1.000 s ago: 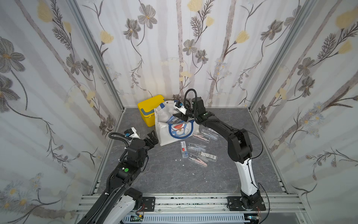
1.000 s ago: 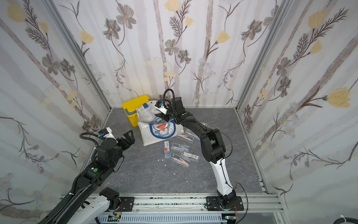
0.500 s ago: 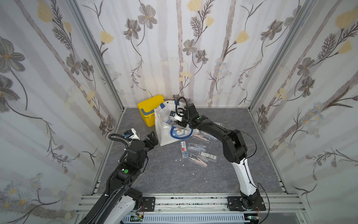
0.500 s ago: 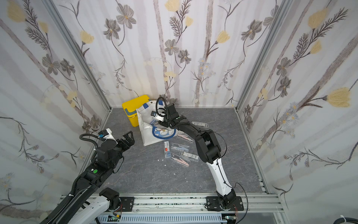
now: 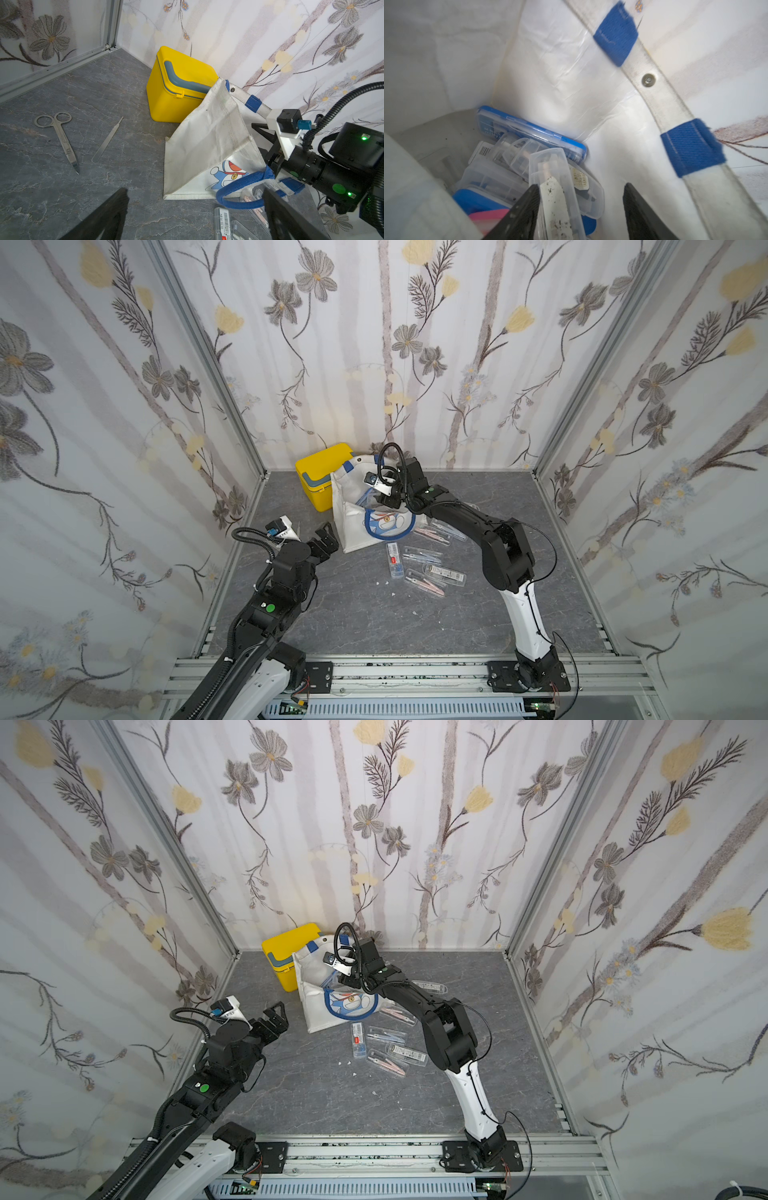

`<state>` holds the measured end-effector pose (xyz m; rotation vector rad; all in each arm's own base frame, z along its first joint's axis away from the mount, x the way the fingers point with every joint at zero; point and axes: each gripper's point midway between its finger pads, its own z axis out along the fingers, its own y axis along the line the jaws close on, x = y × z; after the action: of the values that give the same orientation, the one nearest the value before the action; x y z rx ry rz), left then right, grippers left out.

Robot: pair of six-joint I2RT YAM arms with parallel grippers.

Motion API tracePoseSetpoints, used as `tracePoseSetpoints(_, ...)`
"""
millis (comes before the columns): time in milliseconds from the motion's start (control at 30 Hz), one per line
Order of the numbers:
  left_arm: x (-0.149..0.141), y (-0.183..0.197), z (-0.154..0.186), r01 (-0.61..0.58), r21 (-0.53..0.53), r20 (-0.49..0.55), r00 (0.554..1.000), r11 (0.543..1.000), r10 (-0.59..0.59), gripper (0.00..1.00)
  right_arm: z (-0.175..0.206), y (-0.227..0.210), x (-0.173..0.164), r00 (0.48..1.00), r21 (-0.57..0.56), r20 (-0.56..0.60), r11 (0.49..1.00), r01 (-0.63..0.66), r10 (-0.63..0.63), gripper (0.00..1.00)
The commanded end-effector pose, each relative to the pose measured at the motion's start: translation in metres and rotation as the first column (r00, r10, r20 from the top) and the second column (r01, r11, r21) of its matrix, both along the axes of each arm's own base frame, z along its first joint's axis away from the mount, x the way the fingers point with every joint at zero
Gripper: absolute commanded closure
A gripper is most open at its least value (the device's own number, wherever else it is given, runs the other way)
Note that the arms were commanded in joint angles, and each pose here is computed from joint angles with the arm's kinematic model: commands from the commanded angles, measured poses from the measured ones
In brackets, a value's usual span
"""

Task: Put the compass set into the canvas bag
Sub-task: Place the compass set in the canvas bag, then pick up the compass set at the center of the board.

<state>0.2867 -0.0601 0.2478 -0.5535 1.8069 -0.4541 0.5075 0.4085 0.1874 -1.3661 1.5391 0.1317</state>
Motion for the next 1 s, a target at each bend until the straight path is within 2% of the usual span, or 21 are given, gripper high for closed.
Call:
tracePoseSetpoints(0, 0.001, 0.001, 0.003, -0.009, -0.013, 0.016, 1.0, 1.0, 0.009, 0.0, 0.043, 0.007, -0.002, 0.999, 0.112, 0.047, 0.994, -0.011, 0.006, 0.32)
tracePoseSetpoints(200, 0.001, 0.001, 0.002, -0.007, -0.012, 0.014, 1.0, 1.0, 0.007, 0.0, 0.095, 0.007, -0.015, 0.996, 0.249, 0.089, 0.968, -0.028, 0.006, 0.23)
tracePoseSetpoints(233, 0.0, 0.001, 0.003, -0.006, -0.012, 0.014, 1.0, 1.0, 0.006, 0.0, 0.105, 0.006, -0.019, 0.995, 0.277, 0.102, 0.96, -0.032, 0.004, 0.17)
tracePoseSetpoints(267, 0.0, 0.001, 0.002, -0.005, -0.009, 0.012, 1.0, 1.0, 0.005, 0.0, 0.116, 0.005, -0.023, 0.993, 0.306, 0.119, 0.951, -0.037, 0.0, 0.03)
tracePoseSetpoints(300, 0.0, 0.001, 0.002, -0.006, -0.009, 0.011, 1.0, 1.0, 0.006, 0.0, 0.123, 0.003, -0.027, 0.991, 0.328, 0.132, 0.944, -0.039, -0.005, 0.01)
tracePoseSetpoints(467, 0.0, -0.001, 0.0, 0.004, -0.003, -0.001, 1.0, 1.0, -0.004, 0.0, 0.163, -0.018, -0.042, 0.981, 0.471, 0.166, 0.882, 0.006, -0.096, 0.0)
tracePoseSetpoints(567, 0.002, -0.003, -0.002, 0.015, 0.007, -0.017, 1.0, 1.0, -0.015, 0.0, 0.181, -0.042, -0.044, 0.969, 0.575, 0.115, 0.81, 0.115, -0.219, 0.01)
tracePoseSetpoints(733, 0.007, -0.01, -0.01, 0.039, 0.013, -0.052, 0.998, 0.999, -0.038, 0.0, 0.183, -0.08, -0.057, 0.935, 0.645, 0.034, 0.722, 0.249, -0.353, 0.01)
tracePoseSetpoints(833, 0.01, -0.017, -0.016, 0.067, 0.011, -0.079, 0.995, 0.998, -0.066, 0.0, 0.181, -0.113, -0.069, 0.889, 0.678, 0.019, 0.66, 0.324, -0.457, 0.01)
tracePoseSetpoints(933, 0.015, -0.027, -0.026, 0.109, 0.013, -0.116, 0.987, 0.994, -0.107, 0.0, 0.181, -0.158, -0.08, 0.807, 0.696, -0.005, 0.577, 0.427, -0.591, 0.01)
tracePoseSetpoints(967, 0.017, -0.031, -0.029, 0.125, 0.01, -0.13, 0.984, 0.992, -0.123, 0.0, 0.176, -0.168, -0.081, 0.787, 0.686, -0.017, 0.565, 0.458, -0.617, 0.01)
